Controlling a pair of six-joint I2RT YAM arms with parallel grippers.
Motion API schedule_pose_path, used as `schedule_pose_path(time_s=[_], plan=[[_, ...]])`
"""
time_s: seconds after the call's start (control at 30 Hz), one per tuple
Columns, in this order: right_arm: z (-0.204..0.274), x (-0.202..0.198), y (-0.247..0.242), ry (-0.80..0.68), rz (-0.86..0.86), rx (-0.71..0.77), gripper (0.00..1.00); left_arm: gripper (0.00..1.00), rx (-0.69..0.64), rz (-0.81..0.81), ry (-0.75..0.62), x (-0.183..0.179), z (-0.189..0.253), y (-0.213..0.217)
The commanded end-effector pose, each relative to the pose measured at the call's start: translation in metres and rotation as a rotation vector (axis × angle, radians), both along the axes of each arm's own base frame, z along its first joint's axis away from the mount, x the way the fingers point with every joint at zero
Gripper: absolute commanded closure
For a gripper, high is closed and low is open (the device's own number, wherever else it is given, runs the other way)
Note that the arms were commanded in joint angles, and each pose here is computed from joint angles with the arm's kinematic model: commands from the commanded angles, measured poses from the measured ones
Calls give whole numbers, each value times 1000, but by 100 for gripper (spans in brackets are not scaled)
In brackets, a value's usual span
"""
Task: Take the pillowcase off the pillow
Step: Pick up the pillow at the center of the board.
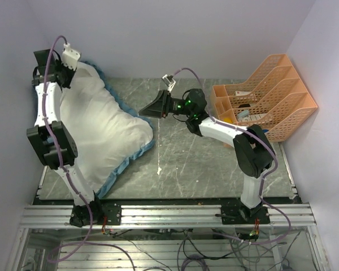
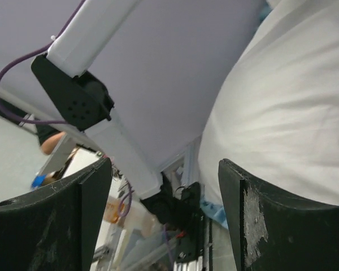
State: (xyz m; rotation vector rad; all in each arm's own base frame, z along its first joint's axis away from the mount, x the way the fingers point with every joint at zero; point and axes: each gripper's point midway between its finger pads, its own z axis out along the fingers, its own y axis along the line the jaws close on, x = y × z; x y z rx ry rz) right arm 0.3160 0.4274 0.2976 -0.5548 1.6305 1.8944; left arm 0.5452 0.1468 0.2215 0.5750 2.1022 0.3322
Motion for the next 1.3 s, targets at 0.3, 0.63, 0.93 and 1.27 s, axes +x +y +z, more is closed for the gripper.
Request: schedule_pose_path(time_s=[0.3, 0.63, 0.93, 1.27], plan=[[75, -92, -46, -204, 144, 155, 26, 93, -363, -451, -271, -142, 212, -172], [80, -113, -59, -267, 63, 69, 26, 93, -554, -761, -196, -284, 241, -249], [103, -130, -57, -491, -224, -95, 25, 93, -540, -810, -138, -338, 231, -261], [118, -184, -57, -553, 95, 53, 29, 93, -478, -849, -188, -393, 243, -269]])
